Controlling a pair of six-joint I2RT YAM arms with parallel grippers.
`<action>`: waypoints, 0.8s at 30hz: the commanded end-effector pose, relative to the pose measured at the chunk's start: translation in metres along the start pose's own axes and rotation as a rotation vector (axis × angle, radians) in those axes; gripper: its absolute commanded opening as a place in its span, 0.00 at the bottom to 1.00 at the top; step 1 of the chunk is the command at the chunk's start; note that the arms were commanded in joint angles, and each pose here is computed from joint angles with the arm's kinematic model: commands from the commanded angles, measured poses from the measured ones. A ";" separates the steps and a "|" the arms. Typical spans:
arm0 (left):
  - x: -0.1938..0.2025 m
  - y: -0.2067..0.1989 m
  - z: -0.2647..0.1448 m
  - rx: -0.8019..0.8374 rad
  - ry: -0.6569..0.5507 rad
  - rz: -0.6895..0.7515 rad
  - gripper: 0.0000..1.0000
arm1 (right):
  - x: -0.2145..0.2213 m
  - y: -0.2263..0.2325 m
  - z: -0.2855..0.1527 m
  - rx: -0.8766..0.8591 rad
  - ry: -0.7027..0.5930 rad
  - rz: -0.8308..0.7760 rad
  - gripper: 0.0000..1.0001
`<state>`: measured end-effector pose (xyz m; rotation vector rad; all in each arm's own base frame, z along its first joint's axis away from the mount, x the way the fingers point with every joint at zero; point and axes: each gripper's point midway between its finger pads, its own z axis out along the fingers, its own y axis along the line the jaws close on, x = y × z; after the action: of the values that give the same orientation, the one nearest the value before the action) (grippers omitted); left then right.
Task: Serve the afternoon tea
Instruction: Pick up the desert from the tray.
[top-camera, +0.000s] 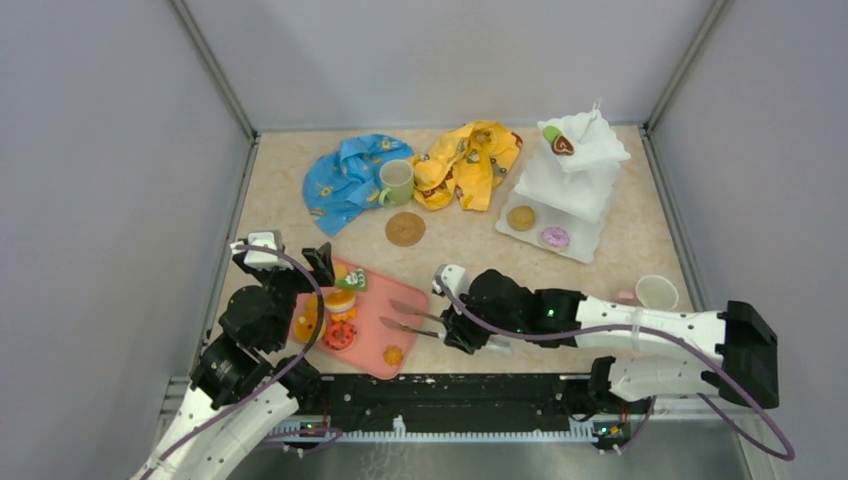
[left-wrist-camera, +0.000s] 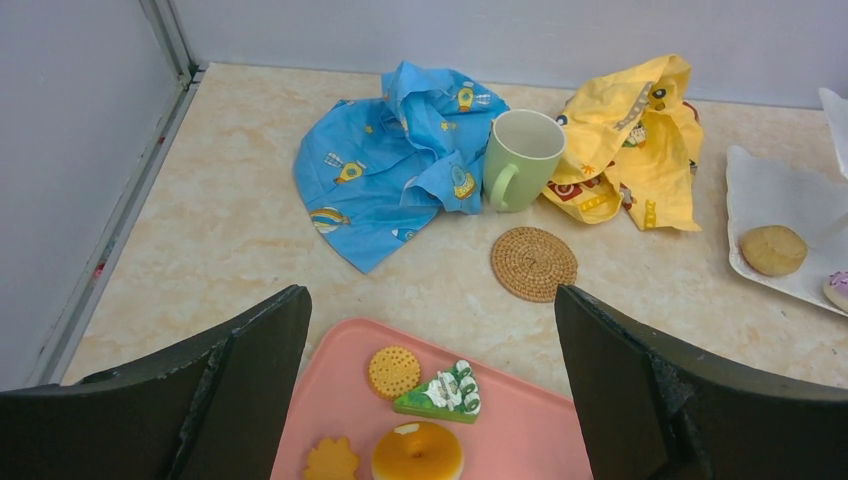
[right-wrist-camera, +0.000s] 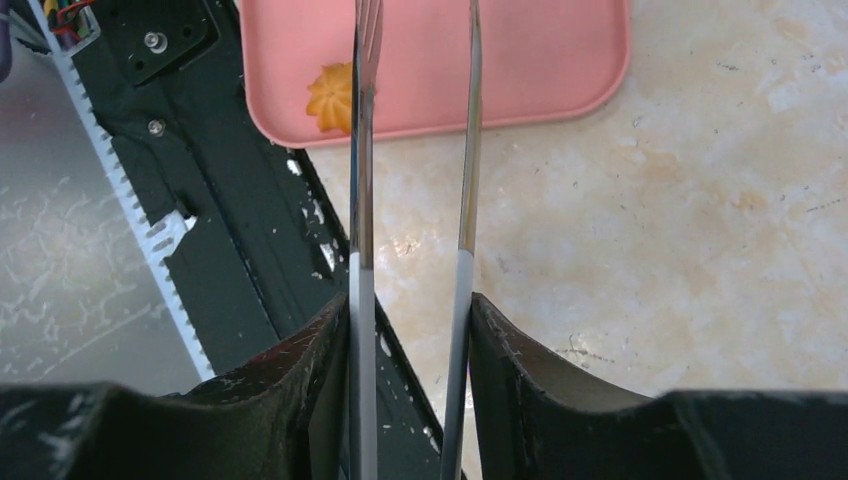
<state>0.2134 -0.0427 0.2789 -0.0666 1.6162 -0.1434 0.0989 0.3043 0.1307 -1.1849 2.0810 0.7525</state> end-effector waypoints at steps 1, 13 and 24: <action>-0.009 0.002 0.000 -0.013 -0.031 -0.019 0.99 | -0.034 0.008 0.013 -0.017 -0.101 0.000 0.42; -0.009 0.001 0.001 -0.009 -0.032 -0.014 0.99 | -0.006 0.042 0.006 -0.114 0.017 -0.050 0.45; -0.009 0.001 0.000 -0.006 -0.032 -0.019 0.99 | 0.011 0.050 0.010 -0.127 0.069 -0.065 0.50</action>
<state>0.2135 -0.0415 0.2790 -0.0715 1.6153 -0.1380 0.0608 0.3106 0.1012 -1.3610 2.1366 0.7581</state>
